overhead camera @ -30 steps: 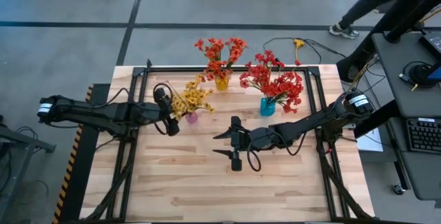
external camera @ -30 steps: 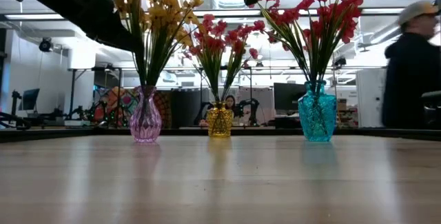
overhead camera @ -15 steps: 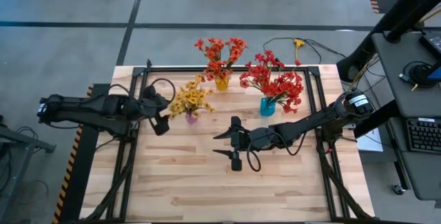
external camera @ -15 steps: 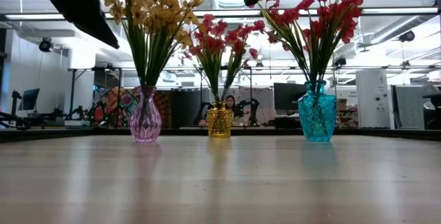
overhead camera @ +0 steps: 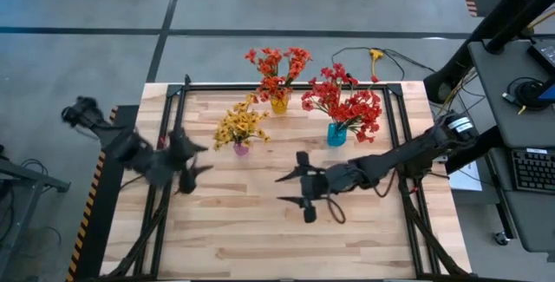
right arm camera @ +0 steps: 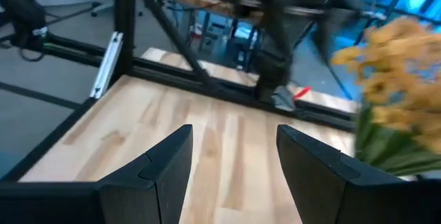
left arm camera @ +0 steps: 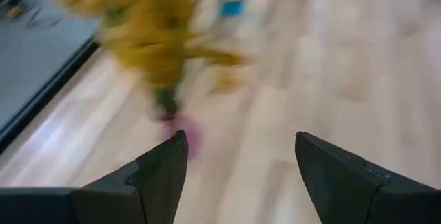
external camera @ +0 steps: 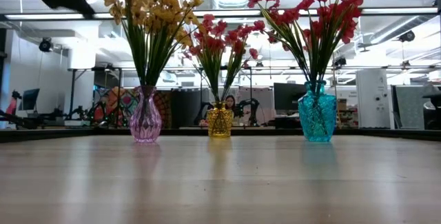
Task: Sort flowers into vase by color
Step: Return to Home Position
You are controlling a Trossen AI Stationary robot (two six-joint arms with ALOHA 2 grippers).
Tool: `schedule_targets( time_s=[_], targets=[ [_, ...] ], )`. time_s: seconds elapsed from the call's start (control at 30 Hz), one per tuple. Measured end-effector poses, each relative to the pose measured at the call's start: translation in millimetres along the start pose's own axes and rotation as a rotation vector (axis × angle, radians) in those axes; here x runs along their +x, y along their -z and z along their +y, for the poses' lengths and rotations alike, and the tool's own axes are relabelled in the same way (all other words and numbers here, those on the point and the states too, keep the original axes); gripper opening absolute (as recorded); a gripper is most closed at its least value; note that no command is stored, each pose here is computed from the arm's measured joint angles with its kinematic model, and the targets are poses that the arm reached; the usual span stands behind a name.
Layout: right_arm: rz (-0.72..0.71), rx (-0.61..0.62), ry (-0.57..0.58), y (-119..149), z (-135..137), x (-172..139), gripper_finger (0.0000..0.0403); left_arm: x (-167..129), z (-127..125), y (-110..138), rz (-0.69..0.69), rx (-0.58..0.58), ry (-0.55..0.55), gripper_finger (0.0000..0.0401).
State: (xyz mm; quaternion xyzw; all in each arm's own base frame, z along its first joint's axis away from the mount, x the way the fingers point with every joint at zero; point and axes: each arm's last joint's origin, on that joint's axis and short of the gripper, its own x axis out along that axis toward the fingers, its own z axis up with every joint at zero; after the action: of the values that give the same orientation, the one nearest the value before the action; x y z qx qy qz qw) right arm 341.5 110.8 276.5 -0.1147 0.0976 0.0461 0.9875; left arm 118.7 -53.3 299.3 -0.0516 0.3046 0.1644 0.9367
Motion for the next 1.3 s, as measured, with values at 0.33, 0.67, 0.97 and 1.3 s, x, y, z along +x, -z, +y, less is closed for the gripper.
schedule_targets(
  time_s=[0.33,0.67,0.97,1.3],
  targets=[
    [-0.075,-0.084,0.07,-11.0,-33.3,-60.1,0.0203,-63.9,-59.3,-8.4,-0.407,0.173,0.104,0.0249],
    [-0.16,-0.058,0.126,12.7,-60.8,-99.7,0.0203,-30.1,-94.0,-31.7,-0.415,0.435,0.023,0.0248],
    [-0.306,-0.026,0.162,33.6,-62.1,-138.9,0.0203,-11.3,-87.6,-44.3,-0.507,0.654,0.4,0.0216],
    [-0.394,0.035,0.178,50.6,-63.4,-175.6,0.0203,8.6,-23.7,-36.7,-0.605,0.535,0.372,0.0182]
  ],
)
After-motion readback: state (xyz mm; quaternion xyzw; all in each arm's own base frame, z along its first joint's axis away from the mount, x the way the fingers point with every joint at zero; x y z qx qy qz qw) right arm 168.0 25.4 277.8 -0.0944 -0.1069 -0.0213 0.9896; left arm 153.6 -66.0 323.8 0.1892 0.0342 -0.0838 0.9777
